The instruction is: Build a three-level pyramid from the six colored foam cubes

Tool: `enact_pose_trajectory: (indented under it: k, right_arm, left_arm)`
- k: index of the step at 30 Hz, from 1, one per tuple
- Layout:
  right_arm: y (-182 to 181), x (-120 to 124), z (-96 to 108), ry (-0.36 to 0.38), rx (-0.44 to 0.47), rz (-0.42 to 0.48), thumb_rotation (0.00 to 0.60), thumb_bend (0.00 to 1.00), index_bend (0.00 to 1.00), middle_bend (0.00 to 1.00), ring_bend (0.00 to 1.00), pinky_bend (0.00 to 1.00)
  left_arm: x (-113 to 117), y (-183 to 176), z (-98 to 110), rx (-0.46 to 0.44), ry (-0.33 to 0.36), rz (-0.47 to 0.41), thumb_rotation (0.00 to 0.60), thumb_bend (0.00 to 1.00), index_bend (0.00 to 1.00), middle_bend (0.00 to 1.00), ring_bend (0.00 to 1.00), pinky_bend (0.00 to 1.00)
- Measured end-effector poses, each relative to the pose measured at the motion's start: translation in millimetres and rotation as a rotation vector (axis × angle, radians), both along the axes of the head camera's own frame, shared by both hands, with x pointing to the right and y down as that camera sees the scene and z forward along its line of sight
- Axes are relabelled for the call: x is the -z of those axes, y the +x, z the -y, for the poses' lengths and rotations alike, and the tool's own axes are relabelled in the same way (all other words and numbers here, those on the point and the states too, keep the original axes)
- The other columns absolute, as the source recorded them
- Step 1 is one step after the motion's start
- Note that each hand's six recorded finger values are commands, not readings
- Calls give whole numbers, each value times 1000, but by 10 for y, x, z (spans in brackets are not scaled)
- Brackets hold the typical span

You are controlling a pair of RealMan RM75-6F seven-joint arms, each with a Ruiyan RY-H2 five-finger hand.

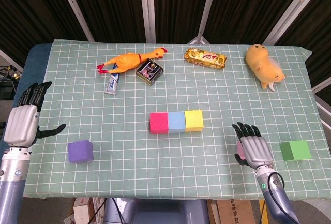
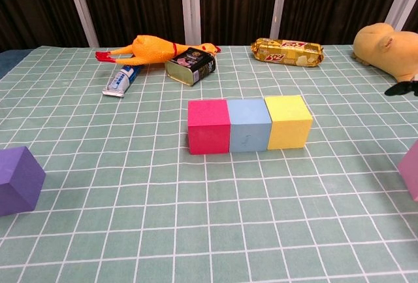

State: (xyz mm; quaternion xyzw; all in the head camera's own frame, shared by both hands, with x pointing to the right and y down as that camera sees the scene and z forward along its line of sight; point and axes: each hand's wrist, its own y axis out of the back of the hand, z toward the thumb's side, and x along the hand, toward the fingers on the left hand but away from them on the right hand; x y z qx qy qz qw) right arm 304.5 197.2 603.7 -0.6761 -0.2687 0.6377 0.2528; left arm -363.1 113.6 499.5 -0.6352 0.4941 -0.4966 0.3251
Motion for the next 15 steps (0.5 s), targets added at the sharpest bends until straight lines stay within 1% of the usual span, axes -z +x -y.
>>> enact_pose_trajectory:
  k: [5, 12, 15]
  right_arm:
    - [28, -62, -116, -44, 15, -14, 600, 365, 0, 0, 0, 0]
    - [159, -186, -119, -62, 6, -60, 600, 365, 0, 1, 0, 0]
    - [234, -236, -112, -69, -6, -81, 600, 365, 0, 18, 0, 0]
  left_arm:
    - [25, 0, 2, 0, 3, -9, 600, 87, 0, 65, 9, 80]
    - [34, -5, 4, 0, 3, -13, 600, 87, 0, 65, 10, 80]
    - [32, -10, 5, 1, 2, -12, 600, 87, 0, 65, 9, 80]
